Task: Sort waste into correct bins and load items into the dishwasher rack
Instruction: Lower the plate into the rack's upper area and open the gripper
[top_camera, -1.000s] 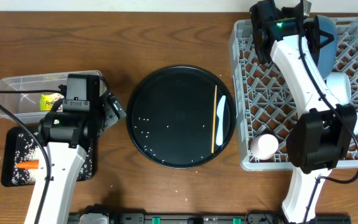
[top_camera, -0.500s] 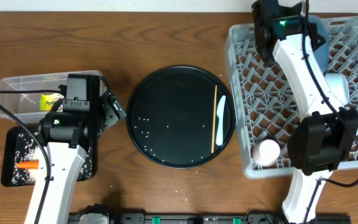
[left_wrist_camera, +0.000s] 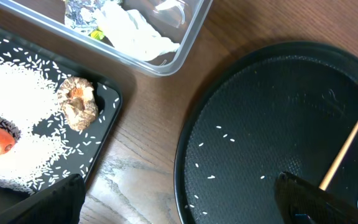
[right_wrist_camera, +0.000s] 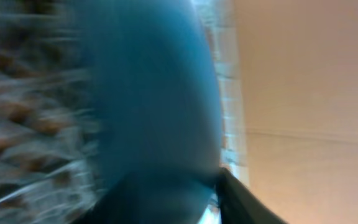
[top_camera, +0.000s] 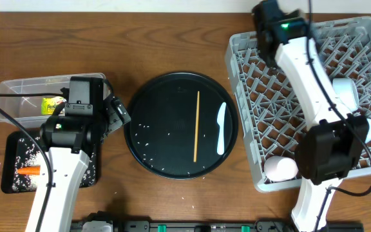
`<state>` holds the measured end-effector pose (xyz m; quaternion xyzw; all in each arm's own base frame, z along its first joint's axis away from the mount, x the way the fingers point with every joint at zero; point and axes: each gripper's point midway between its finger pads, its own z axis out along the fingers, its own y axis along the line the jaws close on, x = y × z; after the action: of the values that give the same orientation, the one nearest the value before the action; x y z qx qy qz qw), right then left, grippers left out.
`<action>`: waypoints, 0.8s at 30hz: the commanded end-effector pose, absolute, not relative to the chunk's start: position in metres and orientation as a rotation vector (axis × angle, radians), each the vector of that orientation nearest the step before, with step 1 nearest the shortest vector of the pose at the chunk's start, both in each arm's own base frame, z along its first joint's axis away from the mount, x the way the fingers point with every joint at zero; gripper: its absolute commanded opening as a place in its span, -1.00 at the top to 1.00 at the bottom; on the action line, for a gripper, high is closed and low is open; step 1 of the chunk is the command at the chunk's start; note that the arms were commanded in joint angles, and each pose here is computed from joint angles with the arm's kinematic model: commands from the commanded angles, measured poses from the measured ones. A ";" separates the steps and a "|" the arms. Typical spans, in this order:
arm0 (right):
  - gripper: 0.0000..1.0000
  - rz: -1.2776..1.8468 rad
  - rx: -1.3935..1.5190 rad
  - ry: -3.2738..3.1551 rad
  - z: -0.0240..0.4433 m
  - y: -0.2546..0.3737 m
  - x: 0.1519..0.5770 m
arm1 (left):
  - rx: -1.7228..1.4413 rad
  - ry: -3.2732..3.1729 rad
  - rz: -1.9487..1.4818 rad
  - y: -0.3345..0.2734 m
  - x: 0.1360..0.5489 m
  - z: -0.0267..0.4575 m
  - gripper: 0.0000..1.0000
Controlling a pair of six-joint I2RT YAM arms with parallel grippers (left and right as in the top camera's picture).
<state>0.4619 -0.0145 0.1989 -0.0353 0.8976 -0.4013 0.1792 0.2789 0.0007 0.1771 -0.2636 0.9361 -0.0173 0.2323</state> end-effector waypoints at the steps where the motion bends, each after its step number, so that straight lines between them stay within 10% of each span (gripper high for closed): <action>1: 0.14 -0.679 -0.292 2.831 0.116 0.051 0.450 | -0.729 2.552 -0.032 0.005 0.280 0.184 -0.96; 11: -0.61 -0.577 -0.386 2.833 0.122 0.086 0.440 | -0.729 2.552 -0.032 0.005 0.280 0.184 -0.96; 24: -0.33 0.065 -0.375 2.738 0.202 0.146 0.413 | -0.729 2.552 -0.032 0.005 0.280 0.184 -0.96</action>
<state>0.4284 0.1235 0.1611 -0.1370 0.9746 -0.0835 0.1562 0.2789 0.0007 0.1771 -0.2636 0.9361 -0.0173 0.2323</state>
